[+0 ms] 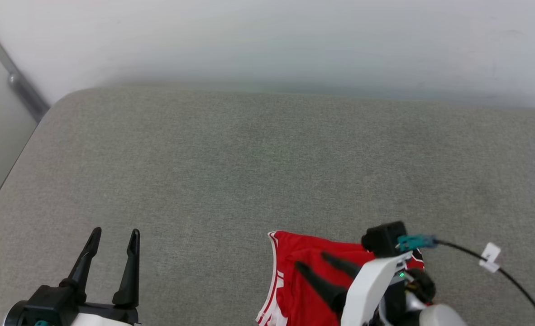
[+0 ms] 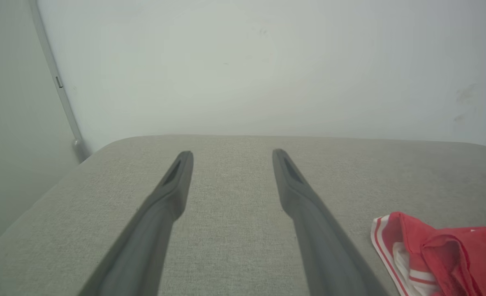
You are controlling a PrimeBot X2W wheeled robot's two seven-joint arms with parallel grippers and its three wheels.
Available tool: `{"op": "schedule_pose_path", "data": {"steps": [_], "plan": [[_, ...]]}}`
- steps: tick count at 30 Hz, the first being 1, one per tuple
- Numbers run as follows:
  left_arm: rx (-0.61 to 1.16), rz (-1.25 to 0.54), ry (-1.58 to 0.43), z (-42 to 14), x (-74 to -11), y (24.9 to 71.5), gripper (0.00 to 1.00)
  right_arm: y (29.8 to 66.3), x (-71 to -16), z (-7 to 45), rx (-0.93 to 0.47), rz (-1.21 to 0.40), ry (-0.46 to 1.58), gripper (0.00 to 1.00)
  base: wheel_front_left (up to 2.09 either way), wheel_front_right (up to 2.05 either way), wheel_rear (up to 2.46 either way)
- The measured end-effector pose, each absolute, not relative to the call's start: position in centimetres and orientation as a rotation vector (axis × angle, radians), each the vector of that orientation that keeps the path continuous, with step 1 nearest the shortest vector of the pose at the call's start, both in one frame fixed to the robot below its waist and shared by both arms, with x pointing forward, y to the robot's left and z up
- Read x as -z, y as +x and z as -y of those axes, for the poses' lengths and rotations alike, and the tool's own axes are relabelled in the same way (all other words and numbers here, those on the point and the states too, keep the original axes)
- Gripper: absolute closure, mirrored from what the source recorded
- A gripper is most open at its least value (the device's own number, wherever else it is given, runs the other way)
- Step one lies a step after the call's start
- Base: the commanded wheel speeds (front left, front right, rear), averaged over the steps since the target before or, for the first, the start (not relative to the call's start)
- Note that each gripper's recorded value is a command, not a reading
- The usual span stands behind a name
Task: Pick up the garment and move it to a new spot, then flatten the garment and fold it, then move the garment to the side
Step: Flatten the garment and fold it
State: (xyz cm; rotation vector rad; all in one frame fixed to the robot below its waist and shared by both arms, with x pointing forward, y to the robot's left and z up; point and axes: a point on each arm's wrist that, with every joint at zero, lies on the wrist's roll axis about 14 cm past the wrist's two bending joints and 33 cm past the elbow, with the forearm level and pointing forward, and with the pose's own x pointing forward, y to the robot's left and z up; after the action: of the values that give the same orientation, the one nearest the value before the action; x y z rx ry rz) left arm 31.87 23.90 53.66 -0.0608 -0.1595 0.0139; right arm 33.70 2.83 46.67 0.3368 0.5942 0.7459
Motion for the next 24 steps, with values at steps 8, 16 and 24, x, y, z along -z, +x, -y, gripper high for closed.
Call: {"op": "schedule_pose_path", "data": {"steps": [8, 16, 24], "plan": [[0.035, 0.172, -0.068, -22.5, -54.0, 33.0, 0.0, 41.6, -52.7, 6.9, -0.462, -0.216, -0.048, 0.0, 0.0, 0.0, 0.0], [0.071, 0.192, -0.1, -21.1, -54.6, 34.2, 0.0, 43.7, -56.4, 14.8, -0.249, -0.002, -0.179, 0.0, 0.0, 0.0, 0.0], [0.076, 0.213, -0.112, -20.8, -55.2, 34.5, 0.0, 41.6, -56.4, 17.5, -0.164, 0.106, -0.135, 0.0, 0.0, 0.0, 0.0]]}}
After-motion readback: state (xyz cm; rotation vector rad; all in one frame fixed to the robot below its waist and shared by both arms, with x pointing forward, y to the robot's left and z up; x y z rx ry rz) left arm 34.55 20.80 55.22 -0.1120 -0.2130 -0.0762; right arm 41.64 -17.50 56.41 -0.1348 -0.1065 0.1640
